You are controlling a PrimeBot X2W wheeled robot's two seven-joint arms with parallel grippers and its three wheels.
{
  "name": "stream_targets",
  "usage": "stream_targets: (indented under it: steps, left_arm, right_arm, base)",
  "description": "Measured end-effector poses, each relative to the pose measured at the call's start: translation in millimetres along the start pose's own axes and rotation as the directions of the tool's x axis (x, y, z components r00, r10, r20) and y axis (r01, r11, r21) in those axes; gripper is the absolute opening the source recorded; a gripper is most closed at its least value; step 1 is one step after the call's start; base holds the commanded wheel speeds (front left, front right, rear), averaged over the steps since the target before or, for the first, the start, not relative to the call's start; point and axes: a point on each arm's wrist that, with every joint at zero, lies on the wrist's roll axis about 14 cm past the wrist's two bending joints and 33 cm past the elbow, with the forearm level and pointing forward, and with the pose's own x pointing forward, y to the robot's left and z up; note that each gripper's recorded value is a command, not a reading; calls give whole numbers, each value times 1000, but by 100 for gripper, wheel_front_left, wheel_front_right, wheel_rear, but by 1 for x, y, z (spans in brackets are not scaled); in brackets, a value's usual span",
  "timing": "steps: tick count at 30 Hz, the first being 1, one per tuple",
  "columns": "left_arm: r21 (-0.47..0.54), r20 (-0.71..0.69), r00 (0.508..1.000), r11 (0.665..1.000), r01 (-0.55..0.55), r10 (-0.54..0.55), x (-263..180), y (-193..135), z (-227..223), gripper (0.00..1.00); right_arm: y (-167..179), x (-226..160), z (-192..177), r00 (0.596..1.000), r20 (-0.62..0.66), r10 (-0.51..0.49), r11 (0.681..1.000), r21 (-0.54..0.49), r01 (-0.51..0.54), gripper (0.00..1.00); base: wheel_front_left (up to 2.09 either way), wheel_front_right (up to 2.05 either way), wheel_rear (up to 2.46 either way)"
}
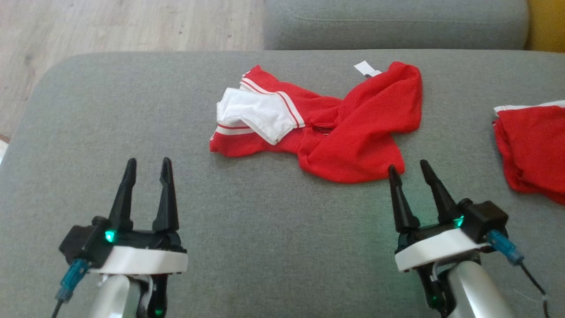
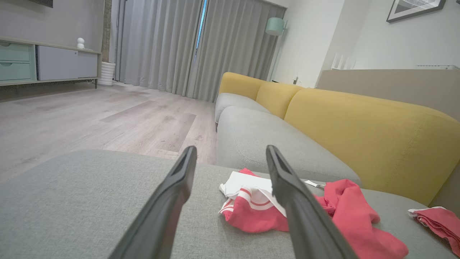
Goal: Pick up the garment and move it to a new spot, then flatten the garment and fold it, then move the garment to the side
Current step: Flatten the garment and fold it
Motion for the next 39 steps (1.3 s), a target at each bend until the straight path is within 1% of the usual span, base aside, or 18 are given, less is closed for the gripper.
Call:
stream_targets:
  steps: [2,3,5,7,11,12,13,16,21,22,23,26,31,35,39]
  left_arm:
    - [0,7,1000,1000,5,-5,-1,-2,1,100]
    - [0,6,1000,1000,-1,1,-2,-1,0,100]
    - [-8,4,1000,1000,-6,6,-2,0,-1,100]
    - [-12,4,1000,1000,-15,15,-1,2,-1,100]
    - [-19,9,999,999,-35,35,2,5,-1,100]
    - [-20,7,999,999,-42,42,2,7,-2,100]
    - [-20,7,999,999,-42,42,2,7,-2,100]
    - [-17,-2,998,997,-70,70,0,15,-4,100]
    - [-18,-18,995,995,-103,103,-4,24,-9,100]
    - [-19,-17,994,994,-106,105,-3,25,-8,100]
    - [-18,-15,994,994,-107,107,-3,25,-8,100]
    - [-18,-19,994,994,-108,107,-2,25,-9,100]
    - [-26,-16,996,996,-91,90,3,20,-9,100]
    - [-35,-10,998,998,-60,60,9,11,-9,100]
    - [-44,0,1000,999,-21,21,15,-2,-7,100]
  right_arm:
    - [7,2,-5,1000,-15,25,1000,-12,-26,100]
    - [18,5,-13,997,-43,64,998,-28,-65,100]
    - [29,7,-31,989,-109,102,993,-46,-108,100]
    - [38,12,-46,974,-180,137,986,-64,-151,100]
    - [54,30,-67,936,-292,199,963,-120,-242,100]
    - [56,34,-72,925,-320,205,957,-135,-258,100]
    - [56,34,-72,925,-320,205,957,-135,-258,100]
    - [57,42,-91,892,-398,212,937,-178,-302,100]
    - [47,50,-117,847,-499,182,913,-234,-334,100]
    - [45,53,-119,845,-504,178,909,-245,-337,80]
    - [43,58,-118,847,-502,173,906,-257,-337,0]
    - [33,70,-109,872,-466,150,918,-262,-298,0]
    - [15,69,-98,903,-416,109,937,-259,-233,0]
    - [-5,64,-84,927,-371,51,953,-261,-157,0]
    - [-29,47,-76,938,-345,-17,960,-268,-81,0]
  base:
    - [0,0,0]
    - [0,0,0]
    - [0,0,0]
    - [0,0,0]
    - [0,0,0]
    - [0,0,0]
    - [0,0,0]
    - [0,0,0]
    - [0,0,0]
    - [0,0,0]
    - [0,0,0]
    - [0,0,0]
    - [0,0,0]
    - [0,0,0]
    - [0,0,0]
